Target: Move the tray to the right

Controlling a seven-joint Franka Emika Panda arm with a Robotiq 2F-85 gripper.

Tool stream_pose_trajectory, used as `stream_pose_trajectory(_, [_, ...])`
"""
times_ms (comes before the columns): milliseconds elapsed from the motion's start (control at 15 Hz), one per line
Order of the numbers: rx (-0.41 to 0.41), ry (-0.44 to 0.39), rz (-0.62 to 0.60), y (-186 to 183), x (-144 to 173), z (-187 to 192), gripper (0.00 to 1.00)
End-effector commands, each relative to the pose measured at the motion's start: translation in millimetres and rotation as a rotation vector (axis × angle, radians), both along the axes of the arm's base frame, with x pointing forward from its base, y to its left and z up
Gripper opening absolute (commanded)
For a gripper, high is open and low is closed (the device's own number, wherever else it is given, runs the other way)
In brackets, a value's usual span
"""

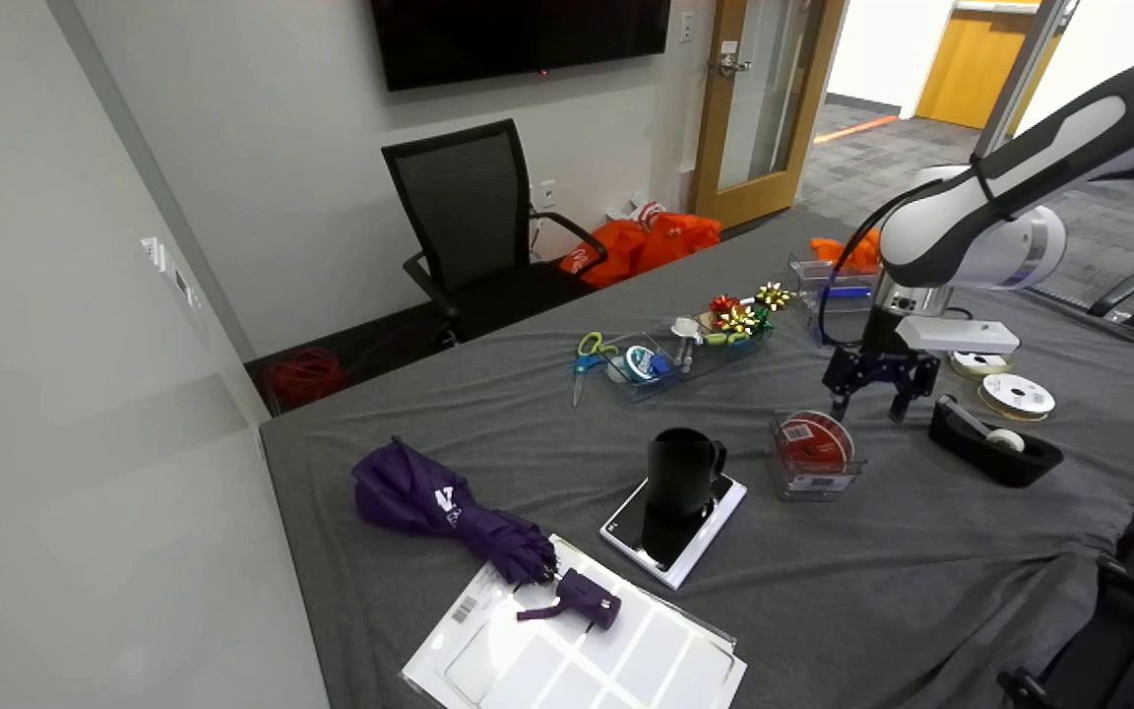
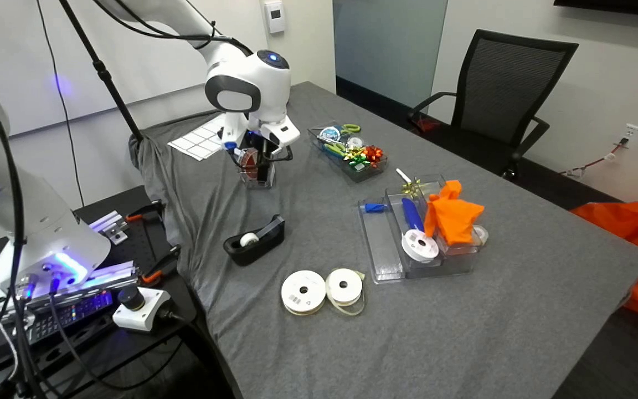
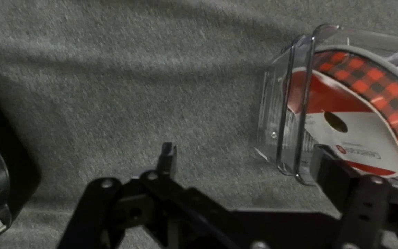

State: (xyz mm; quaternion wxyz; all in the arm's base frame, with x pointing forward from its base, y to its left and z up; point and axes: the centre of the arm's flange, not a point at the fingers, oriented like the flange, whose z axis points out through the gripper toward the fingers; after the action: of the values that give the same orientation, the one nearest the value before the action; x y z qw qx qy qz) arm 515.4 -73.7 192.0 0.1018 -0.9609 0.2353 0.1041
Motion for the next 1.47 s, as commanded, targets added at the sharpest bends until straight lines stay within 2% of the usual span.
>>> stream_pose_trajectory(0, [0.054, 0.053, 0.048, -4, 4, -11, 1.0])
stream_pose_trajectory(133, [0.067, 0.057, 0.056, -2, 4, -15, 1.0])
stream_pose_trajectory(200, [0.066, 0.054, 0.049, -2, 5, -18, 0.95])
stream_pose_trajectory(267, [0.062, 0.046, 0.044, -2, 7, -19, 0.74])
stream_pose_trajectory(400, [0.072, 0.036, 0.022, -2, 10, -21, 0.7])
stream_pose_trajectory(667, [0.096, 0.02, -0.003, -2, 15, -21, 0.4])
stream_pose_trajectory(1067, [0.12, -0.007, -0.017, -4, 20, -24, 0.01])
stream_pose_trajectory(1400, [0.134, -0.02, -0.02, -7, 21, -27, 0.02])
